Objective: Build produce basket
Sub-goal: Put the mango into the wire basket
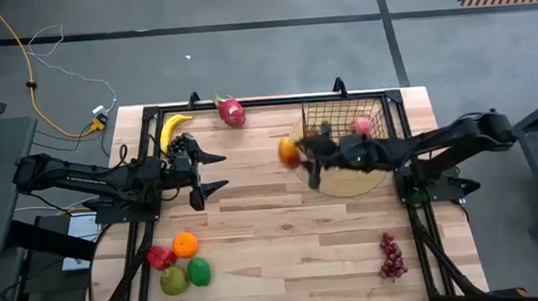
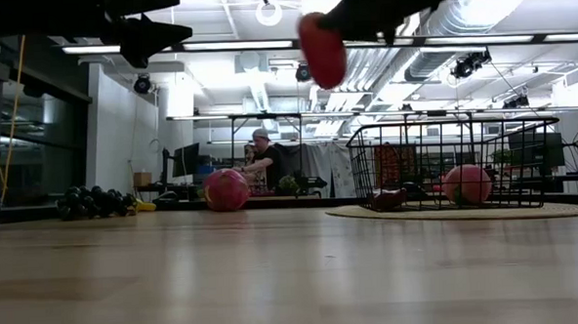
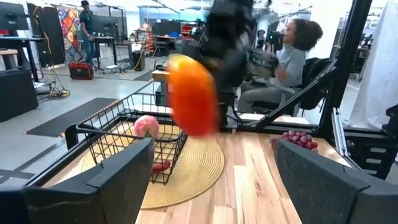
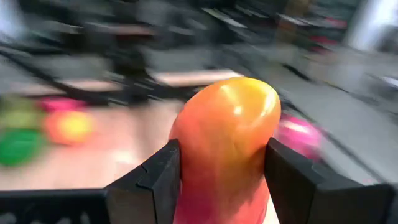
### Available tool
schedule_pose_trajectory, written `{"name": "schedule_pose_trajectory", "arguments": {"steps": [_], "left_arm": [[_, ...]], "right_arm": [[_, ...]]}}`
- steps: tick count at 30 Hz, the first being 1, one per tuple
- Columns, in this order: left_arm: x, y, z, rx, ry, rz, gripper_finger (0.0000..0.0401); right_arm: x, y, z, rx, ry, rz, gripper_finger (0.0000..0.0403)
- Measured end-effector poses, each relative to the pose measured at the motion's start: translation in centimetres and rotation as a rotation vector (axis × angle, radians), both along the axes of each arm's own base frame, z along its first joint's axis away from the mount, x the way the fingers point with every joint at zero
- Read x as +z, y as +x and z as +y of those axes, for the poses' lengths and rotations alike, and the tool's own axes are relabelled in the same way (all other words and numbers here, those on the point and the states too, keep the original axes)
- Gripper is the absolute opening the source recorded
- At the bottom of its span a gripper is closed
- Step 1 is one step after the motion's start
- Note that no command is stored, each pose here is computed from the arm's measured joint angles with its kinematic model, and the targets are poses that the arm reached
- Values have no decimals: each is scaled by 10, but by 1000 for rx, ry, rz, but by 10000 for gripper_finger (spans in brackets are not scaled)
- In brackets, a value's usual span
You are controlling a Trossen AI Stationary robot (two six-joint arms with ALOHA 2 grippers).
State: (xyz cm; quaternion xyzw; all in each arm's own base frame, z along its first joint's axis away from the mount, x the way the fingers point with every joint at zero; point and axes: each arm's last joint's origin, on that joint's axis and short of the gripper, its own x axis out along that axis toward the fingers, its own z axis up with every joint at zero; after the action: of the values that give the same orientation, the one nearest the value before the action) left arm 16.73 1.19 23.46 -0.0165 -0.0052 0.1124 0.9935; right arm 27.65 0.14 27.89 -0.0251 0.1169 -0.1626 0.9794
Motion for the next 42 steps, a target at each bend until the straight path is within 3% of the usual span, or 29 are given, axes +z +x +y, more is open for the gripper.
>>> {"name": "schedule_pose_trajectory", "arguments": {"steps": [6,10,14,18,23,26,35,42], "left_arm": [[0,0,0,7,-16,-4,319],[0,0,0,9,-16,-3,319],[-1,0,0,9,-16,4,319],[-1,0,0,9,-16,3,319],[-1,0,0,11,-16,3,319],[-1,0,0,11,-16,4,319],[-2,0,0,12,-16,20,319],[-2,0,0,11,-16,20,319]], "right_arm": [[27,-28,-38,-361,42,257,181],[21,-50,-65,-457,78,529,181],[8,-71,-84,-404,157,765,181],[-2,-79,-95,-309,242,899,182],[-15,-79,-101,-221,204,1067,182],[-26,-75,-102,-177,246,1147,182],[-62,-59,-110,-165,300,1348,182],[-74,-53,-114,-238,346,1355,182]]}}
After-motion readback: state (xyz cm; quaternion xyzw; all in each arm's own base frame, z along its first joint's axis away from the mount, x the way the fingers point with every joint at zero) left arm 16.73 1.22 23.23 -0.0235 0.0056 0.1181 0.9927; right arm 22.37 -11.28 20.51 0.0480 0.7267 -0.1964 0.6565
